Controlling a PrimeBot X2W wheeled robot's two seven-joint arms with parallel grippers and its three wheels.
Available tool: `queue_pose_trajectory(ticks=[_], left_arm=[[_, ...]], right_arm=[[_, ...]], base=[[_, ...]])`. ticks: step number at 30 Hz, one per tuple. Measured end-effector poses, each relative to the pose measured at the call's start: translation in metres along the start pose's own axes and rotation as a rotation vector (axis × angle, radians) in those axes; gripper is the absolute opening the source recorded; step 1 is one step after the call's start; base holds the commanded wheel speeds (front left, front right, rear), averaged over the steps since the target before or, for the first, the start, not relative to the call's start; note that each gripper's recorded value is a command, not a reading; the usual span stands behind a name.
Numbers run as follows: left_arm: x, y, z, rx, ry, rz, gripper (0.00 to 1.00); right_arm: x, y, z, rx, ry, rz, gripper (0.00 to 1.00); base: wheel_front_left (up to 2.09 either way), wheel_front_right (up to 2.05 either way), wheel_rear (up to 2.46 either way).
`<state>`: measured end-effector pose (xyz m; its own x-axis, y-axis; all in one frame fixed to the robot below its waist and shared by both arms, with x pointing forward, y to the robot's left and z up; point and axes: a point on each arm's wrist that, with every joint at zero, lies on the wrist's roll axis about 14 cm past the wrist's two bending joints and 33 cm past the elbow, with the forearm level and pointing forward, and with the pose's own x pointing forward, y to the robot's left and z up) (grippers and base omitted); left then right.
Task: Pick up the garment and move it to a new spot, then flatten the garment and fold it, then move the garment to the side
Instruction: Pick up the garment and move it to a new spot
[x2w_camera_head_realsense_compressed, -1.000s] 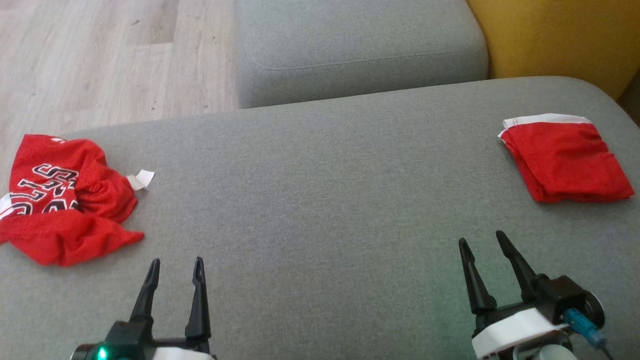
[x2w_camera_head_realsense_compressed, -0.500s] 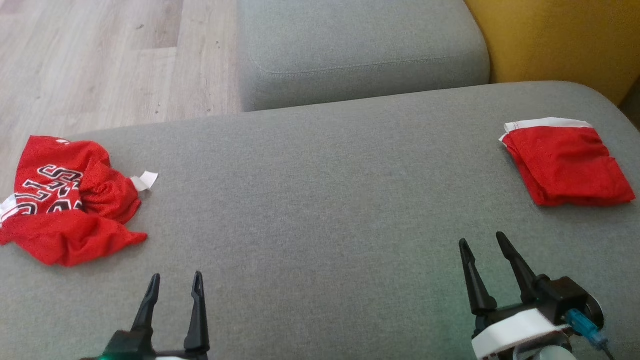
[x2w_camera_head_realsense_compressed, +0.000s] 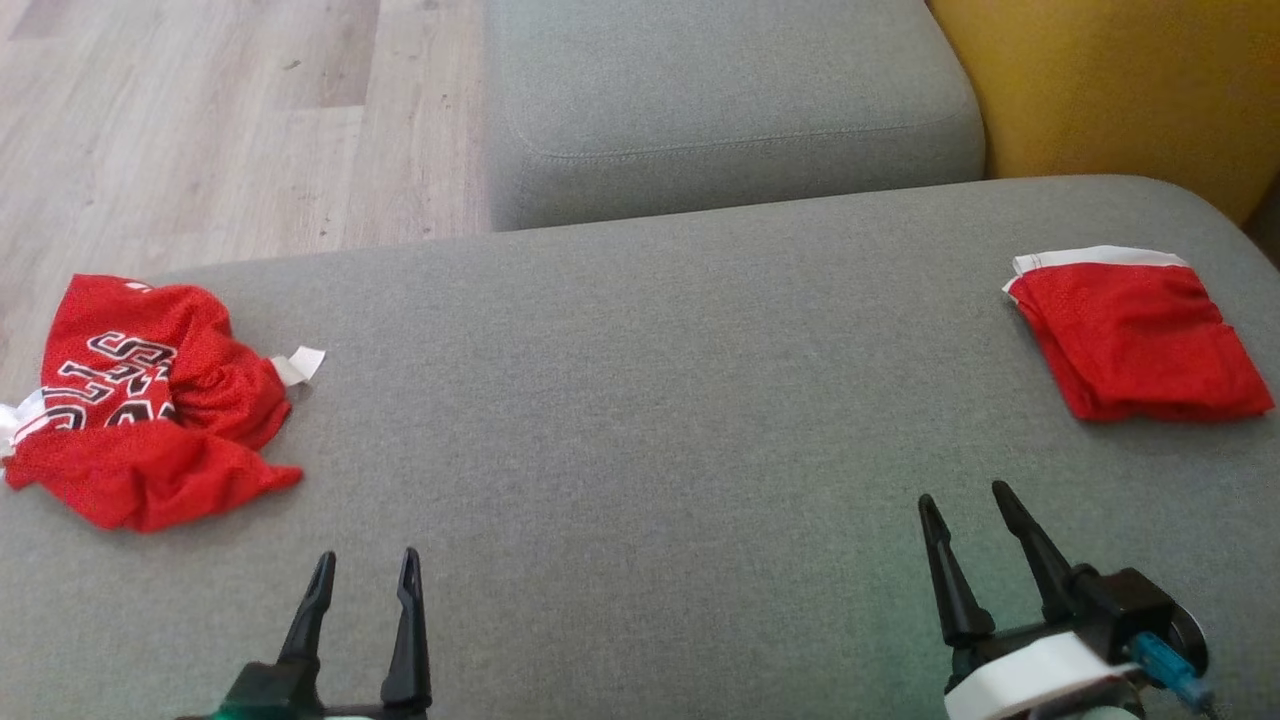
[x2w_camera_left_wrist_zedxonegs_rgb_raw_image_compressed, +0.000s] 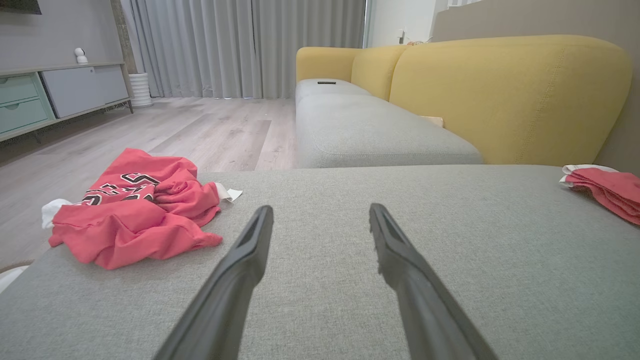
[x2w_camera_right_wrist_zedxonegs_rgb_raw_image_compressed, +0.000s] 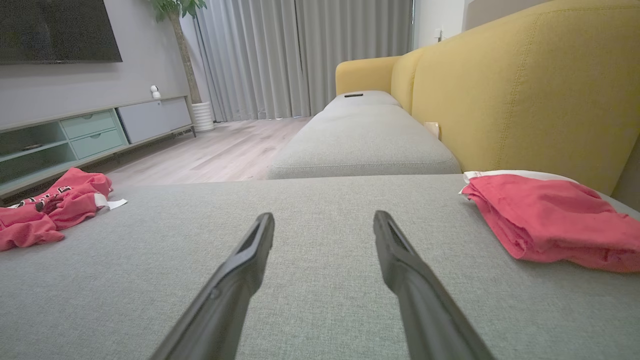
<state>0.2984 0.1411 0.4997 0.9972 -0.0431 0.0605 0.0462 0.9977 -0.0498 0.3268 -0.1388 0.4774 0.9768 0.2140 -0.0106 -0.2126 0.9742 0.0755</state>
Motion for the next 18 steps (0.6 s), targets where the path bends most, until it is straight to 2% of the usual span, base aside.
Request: queue_pose_trajectory(ticks=[10,18], left_arm=[[-0.004,0.006,-0.001,0.002,0.003,0.023,1.00],[-0.020,0.029,0.000,0.010,-0.003,0.111,1.00]], right_arm=[[0.003,0.006,-0.002,-0.001,0.008,0.021,1.00],[0.008,0.030,-0.015,0.008,0.053,0.098,1.00]], base=[[0.00,0.00,0.00],[0.00,0.00,0.00]])
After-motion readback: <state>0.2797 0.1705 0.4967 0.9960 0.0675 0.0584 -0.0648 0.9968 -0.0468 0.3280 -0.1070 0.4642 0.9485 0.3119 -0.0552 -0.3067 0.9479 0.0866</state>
